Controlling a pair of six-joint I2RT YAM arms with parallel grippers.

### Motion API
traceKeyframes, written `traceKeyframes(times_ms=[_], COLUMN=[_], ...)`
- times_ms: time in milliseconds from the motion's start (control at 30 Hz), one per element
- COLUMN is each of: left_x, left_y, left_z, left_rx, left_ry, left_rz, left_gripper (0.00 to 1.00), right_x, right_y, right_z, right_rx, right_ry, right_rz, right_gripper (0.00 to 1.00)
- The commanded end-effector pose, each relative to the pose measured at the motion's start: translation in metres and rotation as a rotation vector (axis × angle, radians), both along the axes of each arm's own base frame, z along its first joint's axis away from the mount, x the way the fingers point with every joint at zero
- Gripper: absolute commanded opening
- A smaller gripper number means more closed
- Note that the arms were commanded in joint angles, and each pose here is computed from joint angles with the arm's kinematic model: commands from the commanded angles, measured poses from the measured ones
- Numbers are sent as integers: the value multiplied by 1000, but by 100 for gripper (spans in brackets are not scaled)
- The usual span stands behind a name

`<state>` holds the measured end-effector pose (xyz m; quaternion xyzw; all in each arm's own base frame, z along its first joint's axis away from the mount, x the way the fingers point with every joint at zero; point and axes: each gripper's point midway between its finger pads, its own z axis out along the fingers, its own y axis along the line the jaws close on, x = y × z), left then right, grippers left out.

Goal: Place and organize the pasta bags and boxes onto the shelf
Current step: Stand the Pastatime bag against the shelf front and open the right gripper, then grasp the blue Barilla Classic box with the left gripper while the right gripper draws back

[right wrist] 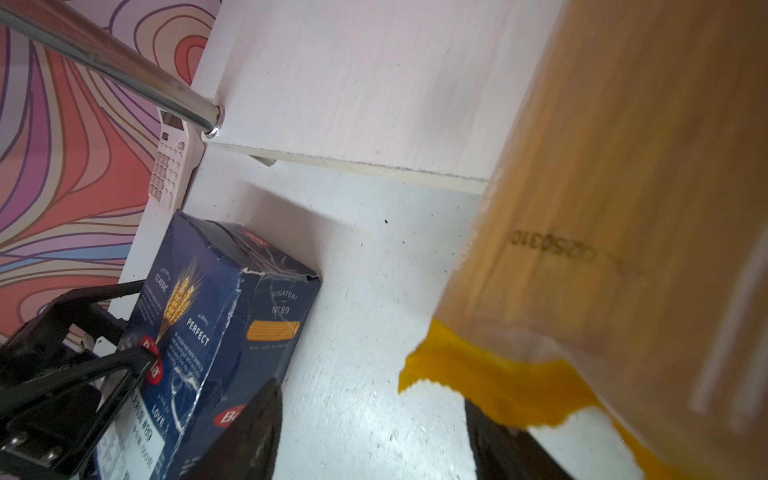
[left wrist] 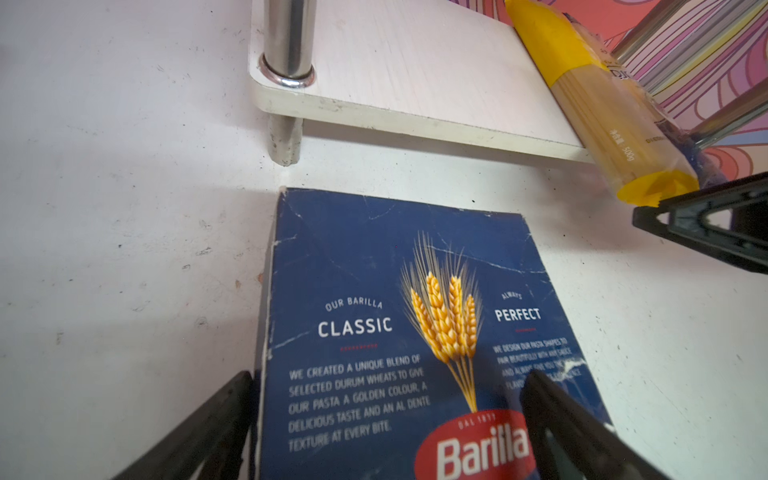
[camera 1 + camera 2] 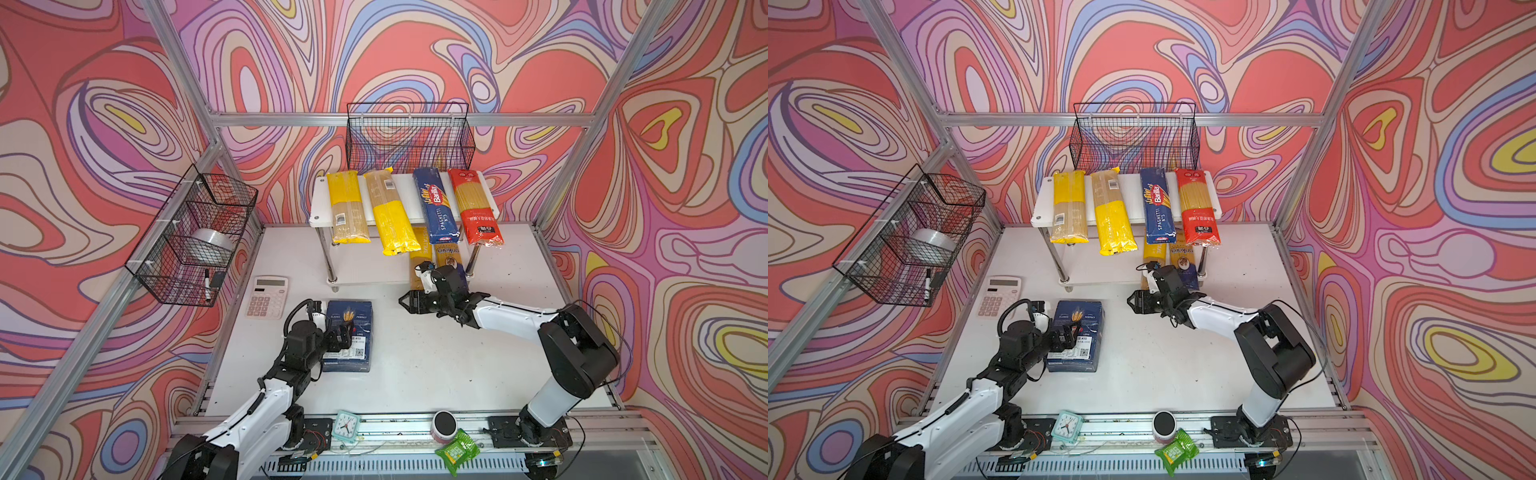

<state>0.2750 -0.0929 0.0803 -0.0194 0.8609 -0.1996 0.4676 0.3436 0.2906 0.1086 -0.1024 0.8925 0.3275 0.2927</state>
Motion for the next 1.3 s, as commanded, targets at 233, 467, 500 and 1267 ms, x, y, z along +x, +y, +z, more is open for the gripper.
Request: traceKeyframes(times_ms=[233,467,500,1267], left_x=[19,29,29,60], left_y=[15,11,11,-23], left_z=[36,32,30,12], left_rx=[31,65,75,79], left_ry=[44,100,113,309], left_rz=[121,106,98,-47], left_gripper=[100,100,100,100], right_x=[-56,-67,-68,-72], right_y=[-18,-30,-33,-41], right_z=[35,43,45,46], right_rx=[-30,-14,-18,32], right_ry=[-63,-100,-112,-170], right_rz=[26,-7,-8,-34], right_gripper=[71,71,71,71])
